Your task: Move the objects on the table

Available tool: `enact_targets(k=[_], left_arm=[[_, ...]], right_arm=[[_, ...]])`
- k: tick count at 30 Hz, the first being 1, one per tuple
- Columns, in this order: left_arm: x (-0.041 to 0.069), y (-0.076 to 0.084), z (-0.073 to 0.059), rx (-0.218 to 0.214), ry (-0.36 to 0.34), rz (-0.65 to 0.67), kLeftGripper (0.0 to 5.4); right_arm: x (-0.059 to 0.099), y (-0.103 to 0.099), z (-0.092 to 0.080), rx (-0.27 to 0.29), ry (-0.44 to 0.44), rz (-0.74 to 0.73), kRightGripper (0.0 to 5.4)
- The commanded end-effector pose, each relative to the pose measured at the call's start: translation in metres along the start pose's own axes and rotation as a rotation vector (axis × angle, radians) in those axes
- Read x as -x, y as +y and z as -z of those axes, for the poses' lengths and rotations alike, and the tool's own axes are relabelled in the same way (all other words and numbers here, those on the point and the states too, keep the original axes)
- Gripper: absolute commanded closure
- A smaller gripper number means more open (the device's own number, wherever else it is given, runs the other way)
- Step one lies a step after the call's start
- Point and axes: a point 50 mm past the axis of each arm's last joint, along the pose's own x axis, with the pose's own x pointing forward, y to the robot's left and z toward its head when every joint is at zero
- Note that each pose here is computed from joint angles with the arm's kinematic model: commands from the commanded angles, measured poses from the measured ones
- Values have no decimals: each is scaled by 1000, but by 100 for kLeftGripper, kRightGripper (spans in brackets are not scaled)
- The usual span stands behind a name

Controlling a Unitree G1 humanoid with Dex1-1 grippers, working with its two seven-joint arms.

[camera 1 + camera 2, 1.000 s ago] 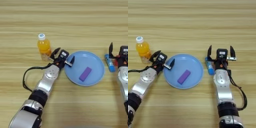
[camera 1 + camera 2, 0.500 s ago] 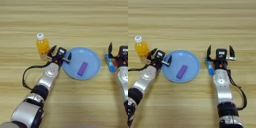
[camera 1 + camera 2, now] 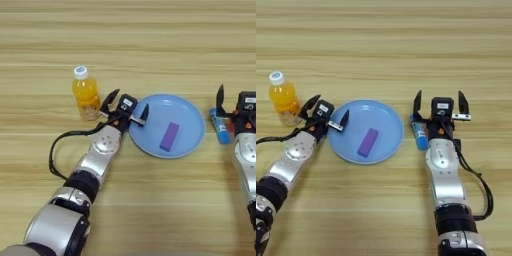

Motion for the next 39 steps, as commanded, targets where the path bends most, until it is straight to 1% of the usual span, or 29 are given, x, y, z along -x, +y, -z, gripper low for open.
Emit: enact_targets(k=[1,3,10,12,14,16,18,20,22,23,24,25,27,29,32,33,34,35,37,39], left_arm=[[11,-4,-13,29,-74,41,2],[16,-3,-20,37,-105,50,2],[29,3,-39,46,-160,53,2],[35,5,-47,58,-196,64,2],[42,7,-58,84,-260,91,2],[50,14,-76,105,-361,102,2],[54,21,-88,116,-428,100,2],[55,26,-95,128,-472,95,2],[61,34,-107,146,-552,74,2],[63,42,-113,158,-590,36,2],[65,48,-117,163,-614,5,2],[66,55,-119,156,-626,-35,2],[66,64,-118,147,-623,-103,2],[64,75,-113,120,-600,-190,2],[62,89,-105,118,-556,-287,2],[63,95,-103,109,-546,-338,2],[62,99,-100,89,-524,-360,2],[60,100,-95,85,-491,-366,2],[54,101,-81,93,-414,-371,2],[48,101,-70,98,-362,-366,2]], right_arm=[[1,1,1,5,6,-6,0],[1,1,1,5,7,-7,0],[0,1,1,6,9,-11,0],[0,1,1,6,10,-10,0],[0,2,2,6,10,-10,0],[0,2,2,7,12,-12,0],[-1,2,2,7,13,-13,0],[-1,2,3,8,14,-14,0],[0,2,3,9,16,-15,0],[0,2,3,9,17,-15,0],[0,2,3,9,17,-16,0],[0,2,3,9,17,-16,0],[0,2,3,10,17,-17,0],[0,2,3,10,16,-17,0],[0,2,3,11,17,-16,0],[0,2,3,11,17,-16,0],[0,2,3,11,16,-16,0],[0,2,3,11,16,-16,0],[0,2,3,11,16,-17,0],[0,2,3,11,15,-17,0]])
